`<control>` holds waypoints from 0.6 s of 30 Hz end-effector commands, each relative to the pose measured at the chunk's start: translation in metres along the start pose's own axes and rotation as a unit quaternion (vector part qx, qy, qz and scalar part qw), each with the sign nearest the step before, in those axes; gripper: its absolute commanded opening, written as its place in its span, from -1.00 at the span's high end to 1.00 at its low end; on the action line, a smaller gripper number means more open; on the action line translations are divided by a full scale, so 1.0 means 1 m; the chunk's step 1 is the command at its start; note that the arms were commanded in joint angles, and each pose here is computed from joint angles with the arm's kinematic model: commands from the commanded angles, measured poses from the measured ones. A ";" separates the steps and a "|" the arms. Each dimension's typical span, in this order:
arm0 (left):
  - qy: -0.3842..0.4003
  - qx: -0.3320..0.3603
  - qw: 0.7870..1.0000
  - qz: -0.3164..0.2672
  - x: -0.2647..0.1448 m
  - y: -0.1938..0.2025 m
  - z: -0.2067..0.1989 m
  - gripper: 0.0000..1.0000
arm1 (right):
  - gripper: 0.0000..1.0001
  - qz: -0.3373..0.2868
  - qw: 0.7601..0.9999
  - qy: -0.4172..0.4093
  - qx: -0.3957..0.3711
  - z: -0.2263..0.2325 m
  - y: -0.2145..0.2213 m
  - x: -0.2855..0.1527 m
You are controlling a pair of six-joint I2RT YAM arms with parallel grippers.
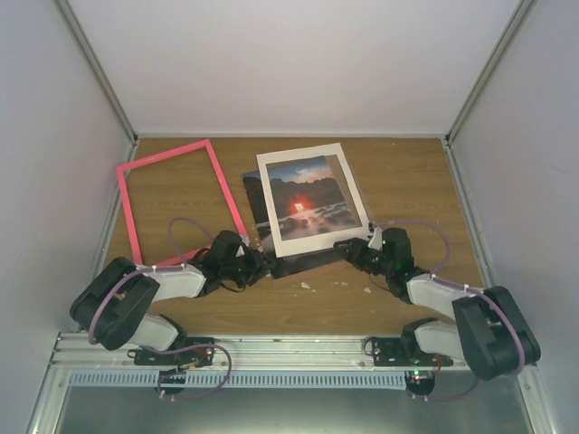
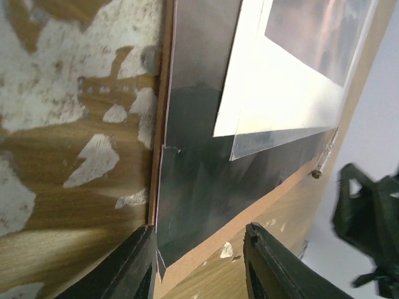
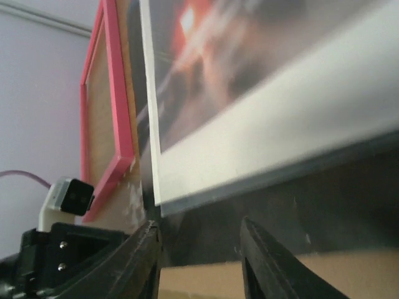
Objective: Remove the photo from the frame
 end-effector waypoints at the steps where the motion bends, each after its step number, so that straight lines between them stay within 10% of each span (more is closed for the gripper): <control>1: -0.024 0.062 0.998 -0.016 -0.005 -0.009 -0.011 0.18 | 0.19 -0.031 0.989 0.098 -0.107 0.013 -0.016 -0.005; 18: -0.054 0.139 0.989 0.021 0.005 -0.001 -0.023 0.14 | -0.29 -0.038 0.960 0.225 -0.159 -0.011 -0.052 -0.012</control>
Point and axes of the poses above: each gripper's point midway between its finger pads, its own x axis out along the fingers, its own z axis along the line the jaws close on, y = z × x, the point moved 8 cm from there along -x, back along the fingers, and after that the axes turned 10 degrees about x, right-handed, at the moved point
